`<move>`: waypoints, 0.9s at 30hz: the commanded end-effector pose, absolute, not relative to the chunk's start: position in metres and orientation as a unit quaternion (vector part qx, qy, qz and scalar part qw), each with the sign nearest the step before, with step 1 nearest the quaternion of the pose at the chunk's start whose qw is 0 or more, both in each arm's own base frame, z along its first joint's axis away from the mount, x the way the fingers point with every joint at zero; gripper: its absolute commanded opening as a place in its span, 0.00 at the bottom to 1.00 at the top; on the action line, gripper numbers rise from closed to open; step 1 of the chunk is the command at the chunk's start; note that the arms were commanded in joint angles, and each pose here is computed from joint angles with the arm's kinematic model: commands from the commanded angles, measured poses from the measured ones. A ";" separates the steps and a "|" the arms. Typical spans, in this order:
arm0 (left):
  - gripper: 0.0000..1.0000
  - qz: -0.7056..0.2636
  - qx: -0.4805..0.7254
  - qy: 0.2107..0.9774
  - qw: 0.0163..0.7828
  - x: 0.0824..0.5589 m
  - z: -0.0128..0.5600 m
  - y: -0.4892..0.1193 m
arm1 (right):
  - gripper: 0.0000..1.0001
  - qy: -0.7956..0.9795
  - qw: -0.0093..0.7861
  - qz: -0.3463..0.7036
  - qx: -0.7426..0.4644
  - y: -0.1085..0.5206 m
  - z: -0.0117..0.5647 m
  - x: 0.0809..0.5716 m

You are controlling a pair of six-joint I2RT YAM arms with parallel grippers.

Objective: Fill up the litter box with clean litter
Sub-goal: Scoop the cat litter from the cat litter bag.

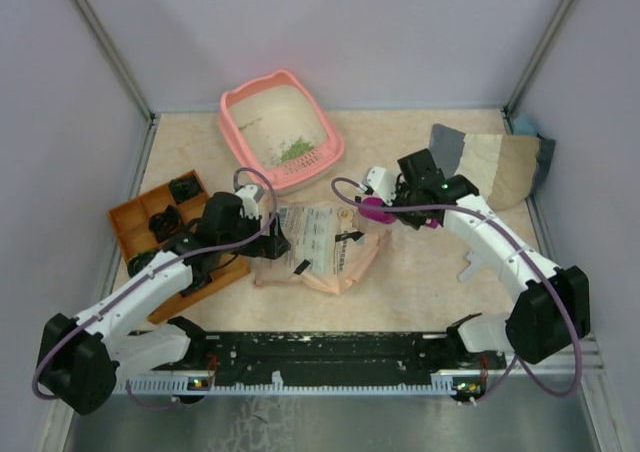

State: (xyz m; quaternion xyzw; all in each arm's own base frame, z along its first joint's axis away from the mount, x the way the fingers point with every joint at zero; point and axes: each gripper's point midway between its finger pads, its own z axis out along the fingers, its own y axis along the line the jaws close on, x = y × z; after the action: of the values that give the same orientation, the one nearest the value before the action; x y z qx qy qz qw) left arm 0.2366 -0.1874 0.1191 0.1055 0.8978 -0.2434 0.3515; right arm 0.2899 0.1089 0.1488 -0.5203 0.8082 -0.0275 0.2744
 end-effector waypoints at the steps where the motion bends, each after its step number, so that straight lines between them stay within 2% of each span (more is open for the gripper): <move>1: 1.00 -0.249 0.110 0.888 0.370 0.250 0.133 -0.195 | 0.00 0.806 0.282 -0.004 -0.521 0.117 0.151 0.290; 16: 0.98 -0.252 0.114 0.894 0.352 0.253 0.121 -0.201 | 0.00 0.755 0.292 0.064 -0.584 0.144 0.127 0.282; 27: 0.96 -0.259 0.108 0.899 0.336 0.250 0.111 -0.204 | 0.00 0.701 0.305 0.051 -0.643 0.160 0.109 0.320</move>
State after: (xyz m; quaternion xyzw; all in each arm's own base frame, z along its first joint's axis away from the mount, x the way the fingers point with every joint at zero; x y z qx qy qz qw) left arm 0.2466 -0.1965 0.1060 0.1066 0.9050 -0.2432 0.3324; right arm 0.2930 0.1417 0.0931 -0.6135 0.7427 0.0528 0.2629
